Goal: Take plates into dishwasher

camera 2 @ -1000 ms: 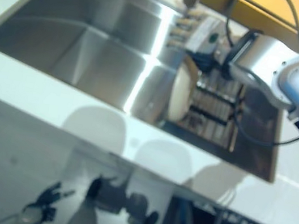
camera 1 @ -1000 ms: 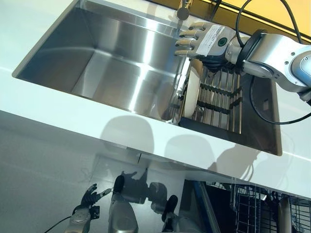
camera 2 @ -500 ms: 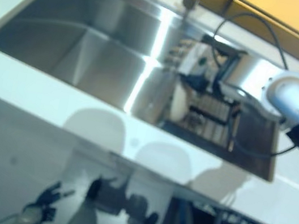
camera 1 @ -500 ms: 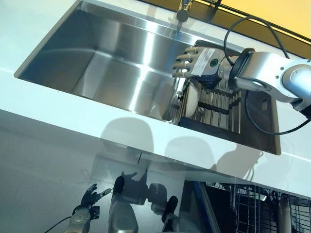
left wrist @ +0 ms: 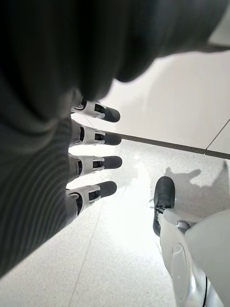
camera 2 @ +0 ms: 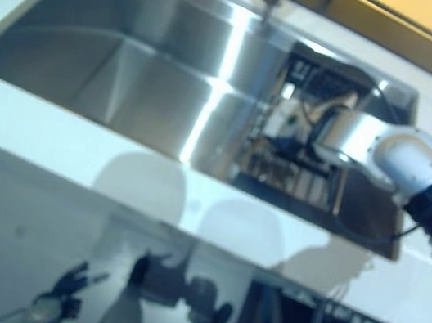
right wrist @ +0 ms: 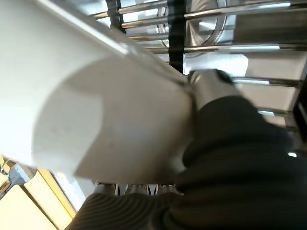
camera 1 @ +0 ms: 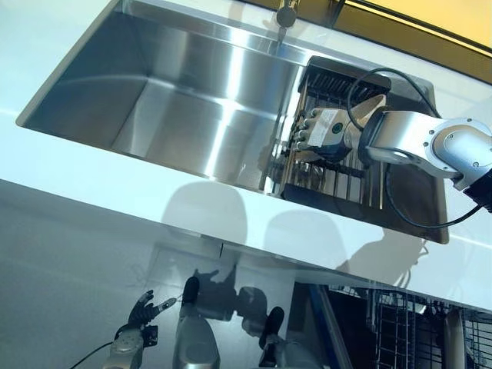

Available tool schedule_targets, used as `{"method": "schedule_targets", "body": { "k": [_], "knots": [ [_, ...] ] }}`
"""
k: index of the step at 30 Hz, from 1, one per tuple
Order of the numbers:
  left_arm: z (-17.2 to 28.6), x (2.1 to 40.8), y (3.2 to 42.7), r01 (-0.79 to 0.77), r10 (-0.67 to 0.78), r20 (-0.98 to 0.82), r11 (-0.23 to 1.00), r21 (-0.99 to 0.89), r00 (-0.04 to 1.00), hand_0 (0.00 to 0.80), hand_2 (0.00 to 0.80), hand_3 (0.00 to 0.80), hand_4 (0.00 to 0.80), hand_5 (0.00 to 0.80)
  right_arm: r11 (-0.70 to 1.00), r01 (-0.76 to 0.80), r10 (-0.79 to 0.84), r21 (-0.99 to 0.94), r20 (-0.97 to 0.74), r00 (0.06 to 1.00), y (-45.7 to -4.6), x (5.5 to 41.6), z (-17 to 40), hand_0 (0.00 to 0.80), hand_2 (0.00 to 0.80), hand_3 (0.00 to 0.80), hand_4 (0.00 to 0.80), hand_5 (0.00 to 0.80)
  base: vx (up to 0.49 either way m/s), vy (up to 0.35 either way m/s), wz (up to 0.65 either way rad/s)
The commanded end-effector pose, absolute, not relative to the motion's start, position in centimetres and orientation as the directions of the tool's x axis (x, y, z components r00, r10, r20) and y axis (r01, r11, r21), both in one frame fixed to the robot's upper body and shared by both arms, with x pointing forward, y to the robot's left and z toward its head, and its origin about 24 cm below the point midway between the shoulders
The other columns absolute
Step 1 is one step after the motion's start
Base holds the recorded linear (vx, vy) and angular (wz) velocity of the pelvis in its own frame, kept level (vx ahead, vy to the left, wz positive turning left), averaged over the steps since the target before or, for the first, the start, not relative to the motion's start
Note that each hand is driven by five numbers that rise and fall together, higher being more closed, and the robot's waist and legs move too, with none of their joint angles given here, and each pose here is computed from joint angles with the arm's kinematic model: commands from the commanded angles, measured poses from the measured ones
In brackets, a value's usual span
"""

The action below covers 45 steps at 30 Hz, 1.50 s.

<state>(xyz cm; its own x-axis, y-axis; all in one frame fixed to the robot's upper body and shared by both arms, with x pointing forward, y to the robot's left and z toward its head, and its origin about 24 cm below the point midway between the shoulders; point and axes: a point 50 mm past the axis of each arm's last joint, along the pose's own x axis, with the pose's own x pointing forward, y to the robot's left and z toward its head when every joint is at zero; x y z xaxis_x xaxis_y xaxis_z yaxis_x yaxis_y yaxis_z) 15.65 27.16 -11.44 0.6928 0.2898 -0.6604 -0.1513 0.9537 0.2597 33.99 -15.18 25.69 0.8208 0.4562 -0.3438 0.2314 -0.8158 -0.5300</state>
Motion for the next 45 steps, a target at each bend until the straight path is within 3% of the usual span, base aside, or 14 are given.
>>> {"method": "schedule_targets", "body": {
  "k": [1, 12, 19, 24, 28, 31, 38, 45],
  "knots": [
    [-10.4, 17.0, 27.9, -0.186, 0.305, -0.607, 0.95, 0.253, 0.734, 0.0, 0.0, 0.0, 0.0, 0.0, -0.833, 0.242, 0.414, -0.497, -0.272, 0.869, -16.3, 34.5, 27.5, 0.8, 0.8, 0.8, 0.8, 0.8, 0.0, 0.0, 0.0],
    [-10.4, 16.7, 28.0, -0.191, 0.315, -0.609, 0.946, 0.262, 0.728, 0.0, 0.0, 0.0, 0.0, 0.0, -0.825, 0.253, 0.4, -0.505, -0.207, 0.893, -17.8, 34.4, 28.5, 0.8, 0.8, 0.8, 0.8, 0.8, 0.001, -0.001, 0.0],
    [-11.0, 15.7, 27.9, -0.191, 0.327, -0.622, 0.942, 0.276, 0.711, 0.0, 0.0, 0.0, 0.0, 0.0, -0.711, 0.329, 0.451, -0.622, -0.043, 0.891, -18.7, 34.1, 31.0, 0.8, 0.8, 0.8, 0.8, 0.8, 0.044, -0.009, -0.03],
    [-11.4, 15.0, 27.7, -0.18, 0.329, -0.64, 0.941, 0.288, 0.694, 0.0, 0.0, 0.0, 0.0, 0.0, -0.439, 0.362, 0.399, -0.823, 0.182, 0.899, -21.0, 34.0, 33.9, 0.8, 0.8, 0.8, 0.8, 0.8, 0.061, -0.004, -0.09],
    [-11.7, 14.7, 27.6, -0.173, 0.327, -0.65, 0.941, 0.291, 0.686, 0.0, 0.0, 0.0, 0.0, 0.0, -0.328, 0.363, 0.346, -0.872, 0.246, 0.905, -22.6, 33.8, 34.5, 0.8, 0.8, 0.8, 0.8, 0.8, 0.057, 0.002, -0.2],
    [-12.2, 13.9, 27.3, -0.148, 0.315, -0.671, 0.944, 0.295, 0.671, 0.0, 0.0, 0.0, 0.0, 0.0, -0.145, 0.371, 0.258, -0.917, 0.327, 0.909, -24.8, 33.4, 35.0, 0.8, 0.8, 0.8, 0.8, 0.8, 0.08, 0.007, -0.16],
    [-13.0, 12.6, 26.7, -0.076, 0.273, -0.708, 0.952, 0.297, 0.651, 0.0, 0.0, 0.0, 0.0, 0.0, 0.163, 0.437, 0.055, -0.884, 0.451, 0.891, -29.5, 32.1, 35.9, 0.8, 0.8, 0.8, 0.8, 0.8, 0.058, -0.005, -0.23],
    [-13.1, 12.2, 26.6, -0.051, 0.251, -0.721, 0.957, 0.287, 0.646, 0.0, 0.0, 0.0, 0.0, 0.0, 0.482, 0.428, -0.145, -0.765, 0.412, 0.9, -34.2, 30.6, 34.0, 0.8, 0.8, 0.8, 0.8, 0.8, 0.035, -0.006, -0.24]
  ]
}}
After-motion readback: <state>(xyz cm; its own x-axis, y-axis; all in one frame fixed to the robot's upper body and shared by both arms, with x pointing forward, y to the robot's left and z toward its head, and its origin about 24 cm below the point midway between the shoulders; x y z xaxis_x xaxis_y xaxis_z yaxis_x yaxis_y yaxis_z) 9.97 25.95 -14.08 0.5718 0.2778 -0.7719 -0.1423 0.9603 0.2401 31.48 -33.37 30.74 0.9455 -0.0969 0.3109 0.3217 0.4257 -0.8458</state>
